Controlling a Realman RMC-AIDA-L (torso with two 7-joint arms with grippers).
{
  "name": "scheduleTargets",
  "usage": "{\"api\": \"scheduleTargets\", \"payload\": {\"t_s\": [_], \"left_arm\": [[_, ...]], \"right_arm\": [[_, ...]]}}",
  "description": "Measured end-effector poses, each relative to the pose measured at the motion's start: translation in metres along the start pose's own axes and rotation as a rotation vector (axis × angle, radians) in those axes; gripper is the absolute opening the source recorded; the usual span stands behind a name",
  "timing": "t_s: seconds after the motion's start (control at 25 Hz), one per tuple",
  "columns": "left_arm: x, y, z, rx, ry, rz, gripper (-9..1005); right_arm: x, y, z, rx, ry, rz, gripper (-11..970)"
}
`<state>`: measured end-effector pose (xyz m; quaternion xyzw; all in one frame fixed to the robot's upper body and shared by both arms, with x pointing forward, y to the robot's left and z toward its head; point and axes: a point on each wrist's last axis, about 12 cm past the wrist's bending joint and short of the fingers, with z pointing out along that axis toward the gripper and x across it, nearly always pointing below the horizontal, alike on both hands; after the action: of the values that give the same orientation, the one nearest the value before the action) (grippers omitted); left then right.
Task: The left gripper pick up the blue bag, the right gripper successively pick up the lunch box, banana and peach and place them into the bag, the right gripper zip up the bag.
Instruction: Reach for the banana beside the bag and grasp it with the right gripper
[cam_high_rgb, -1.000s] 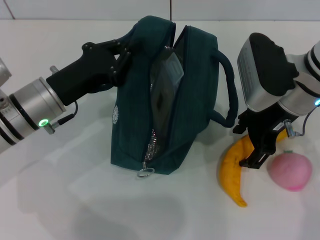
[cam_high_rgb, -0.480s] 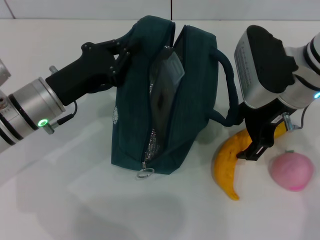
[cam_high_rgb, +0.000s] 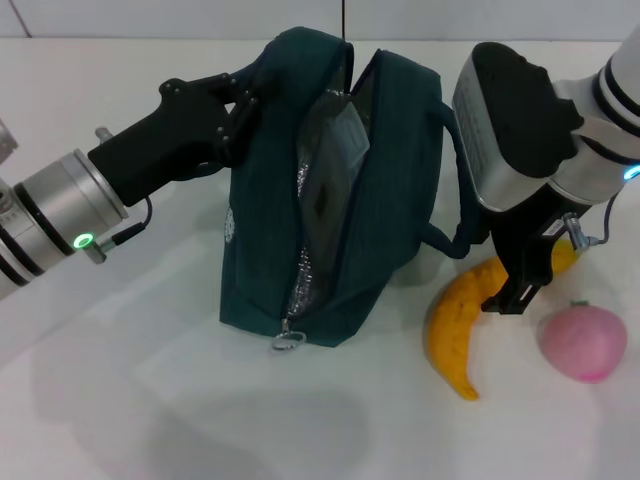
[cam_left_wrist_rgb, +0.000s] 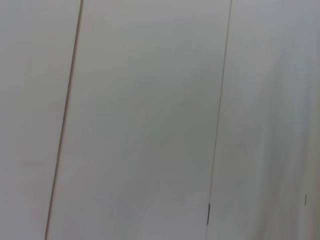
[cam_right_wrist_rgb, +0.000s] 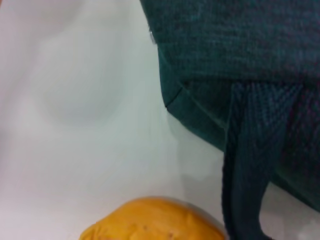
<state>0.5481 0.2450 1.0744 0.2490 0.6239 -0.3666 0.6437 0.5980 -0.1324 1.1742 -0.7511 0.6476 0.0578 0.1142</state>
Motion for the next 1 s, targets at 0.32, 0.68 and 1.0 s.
{"api": "scheduleTargets", "payload": {"t_s": [0.32, 0.68, 1.0], "left_arm": [[-0.001, 0.001, 0.002, -0.003, 0.000, 0.004, 50], [-0.001, 0.000, 0.004, -0.002, 0.002, 0.001, 51], [0.001, 0.000, 0.003, -0.006, 0.004, -0.002, 51]], "right_arm": [[0.001, 0.002, 0.007, -0.020, 0.038, -0.011, 819], [0.005, 0.002, 0.018, -0.001, 0.081, -0.015, 805], [0.005, 0.003, 0.020, 0.004, 0.077, -0.014, 784]]}}
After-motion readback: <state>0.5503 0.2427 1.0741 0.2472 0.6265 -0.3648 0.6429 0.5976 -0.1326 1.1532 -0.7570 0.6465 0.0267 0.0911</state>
